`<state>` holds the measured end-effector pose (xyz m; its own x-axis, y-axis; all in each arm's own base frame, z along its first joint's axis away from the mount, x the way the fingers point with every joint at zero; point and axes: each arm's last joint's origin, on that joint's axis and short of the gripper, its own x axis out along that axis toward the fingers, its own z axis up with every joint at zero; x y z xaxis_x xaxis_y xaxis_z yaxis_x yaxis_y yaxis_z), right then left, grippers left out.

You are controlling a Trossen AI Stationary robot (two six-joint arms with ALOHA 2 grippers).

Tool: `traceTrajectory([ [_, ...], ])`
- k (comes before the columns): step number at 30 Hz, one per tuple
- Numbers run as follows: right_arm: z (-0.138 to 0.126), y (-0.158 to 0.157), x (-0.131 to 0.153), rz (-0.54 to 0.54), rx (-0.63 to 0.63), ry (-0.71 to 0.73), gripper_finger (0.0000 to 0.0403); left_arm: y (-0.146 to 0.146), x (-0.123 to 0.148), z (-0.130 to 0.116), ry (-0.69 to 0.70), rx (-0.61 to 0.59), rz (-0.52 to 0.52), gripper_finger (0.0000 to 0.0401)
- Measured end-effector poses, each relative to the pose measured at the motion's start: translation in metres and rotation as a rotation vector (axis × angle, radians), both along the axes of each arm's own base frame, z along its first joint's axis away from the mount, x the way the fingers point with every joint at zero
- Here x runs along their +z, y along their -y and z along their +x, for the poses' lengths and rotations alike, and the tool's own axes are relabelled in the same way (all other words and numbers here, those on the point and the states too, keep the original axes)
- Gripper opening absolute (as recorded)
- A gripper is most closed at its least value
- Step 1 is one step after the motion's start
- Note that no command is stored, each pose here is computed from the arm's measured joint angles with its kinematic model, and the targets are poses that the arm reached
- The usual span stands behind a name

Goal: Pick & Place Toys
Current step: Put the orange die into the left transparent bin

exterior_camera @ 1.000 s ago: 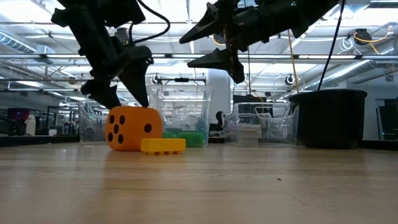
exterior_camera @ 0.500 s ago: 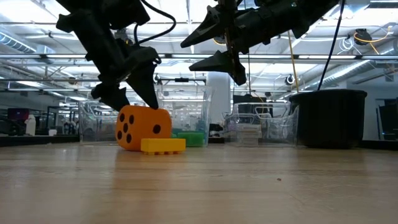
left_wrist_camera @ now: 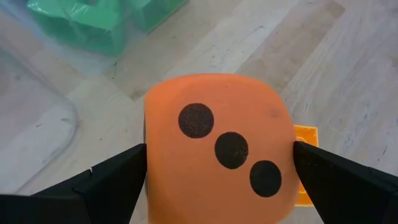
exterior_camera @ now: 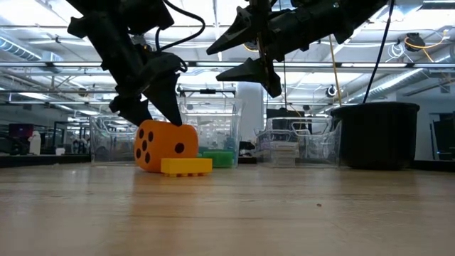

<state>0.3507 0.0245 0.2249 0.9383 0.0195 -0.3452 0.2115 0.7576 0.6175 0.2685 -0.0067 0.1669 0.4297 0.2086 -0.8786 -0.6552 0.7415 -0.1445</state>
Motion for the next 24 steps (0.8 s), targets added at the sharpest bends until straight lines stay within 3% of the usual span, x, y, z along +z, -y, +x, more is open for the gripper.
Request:
traceTrajectory([
  [24,0.0,0.0,0.0,0.0,-0.001,0.0,0.0215,-0.0009,-0.0056,0.0031,-0.017,-0.026,0.011,0.0399],
])
